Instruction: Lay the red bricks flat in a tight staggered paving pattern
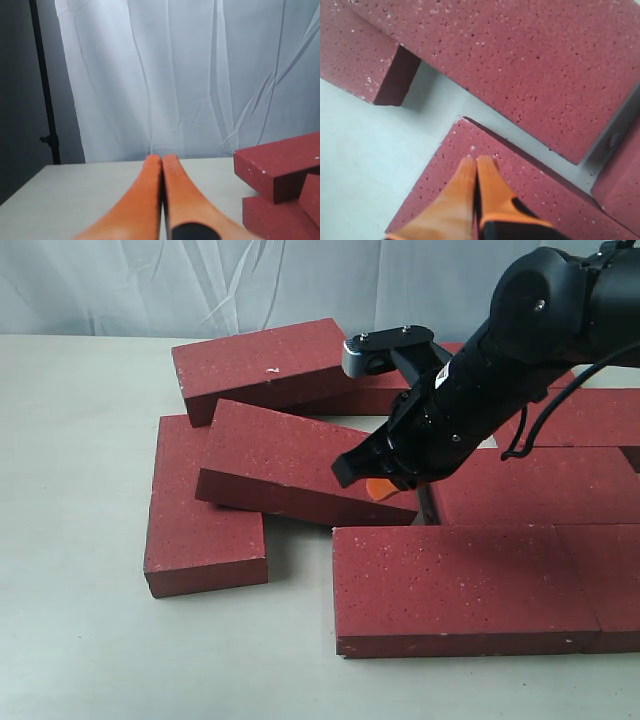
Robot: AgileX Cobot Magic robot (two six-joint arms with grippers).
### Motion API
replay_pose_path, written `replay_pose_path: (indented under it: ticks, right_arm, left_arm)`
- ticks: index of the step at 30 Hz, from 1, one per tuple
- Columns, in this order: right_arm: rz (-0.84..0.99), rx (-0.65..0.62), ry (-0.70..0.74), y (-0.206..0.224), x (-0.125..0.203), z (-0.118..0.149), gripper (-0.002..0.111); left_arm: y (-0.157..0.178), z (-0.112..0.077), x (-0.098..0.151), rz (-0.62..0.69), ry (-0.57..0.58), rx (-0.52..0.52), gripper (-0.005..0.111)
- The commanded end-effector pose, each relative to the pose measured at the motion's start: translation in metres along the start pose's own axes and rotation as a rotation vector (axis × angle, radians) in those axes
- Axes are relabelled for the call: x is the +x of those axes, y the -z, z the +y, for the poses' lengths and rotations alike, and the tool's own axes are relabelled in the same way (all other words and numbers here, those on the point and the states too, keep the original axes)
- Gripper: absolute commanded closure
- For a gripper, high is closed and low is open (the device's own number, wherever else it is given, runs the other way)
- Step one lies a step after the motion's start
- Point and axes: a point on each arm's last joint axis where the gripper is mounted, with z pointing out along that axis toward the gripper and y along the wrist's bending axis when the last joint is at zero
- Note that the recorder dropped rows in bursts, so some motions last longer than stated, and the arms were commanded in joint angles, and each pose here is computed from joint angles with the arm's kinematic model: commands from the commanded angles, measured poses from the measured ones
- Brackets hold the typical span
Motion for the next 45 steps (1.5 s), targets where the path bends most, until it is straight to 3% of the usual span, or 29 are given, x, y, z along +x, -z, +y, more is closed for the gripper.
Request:
replay_pose_path:
  ticks: [1,19,28,35,45]
  right_arm:
    - [-0.008,0.007,0.014,0.001,-0.002,0.0,0.109]
    - [-0.011,0.006,0.012,0.001,-0.002,0.0,0.109]
    - [-0.017,0.007,0.012,0.001,-0.002,0.0,0.109]
    - [-0.014,0.006,0.013,0.001,-0.002,0.0,0.109]
    - [-0.015,0.003,0.009,0.001,-0.002,0.001,0.109]
  left_arm:
    - [0.0,0.0,-0.003,-0.052,-0.006,-0.003,0.107]
    - [0.001,0.0,-0.008,-0.107,-0.004,-0.004,0.107]
    - [0.005,0.002,-0.046,-0.162,-0.006,-0.007,0.107]
    - [-0.001,0.002,-0.052,0.008,-0.006,-0.004,0.107]
    - [-0.002,0.002,-0.048,0.055,-0.001,-0.002,0.107]
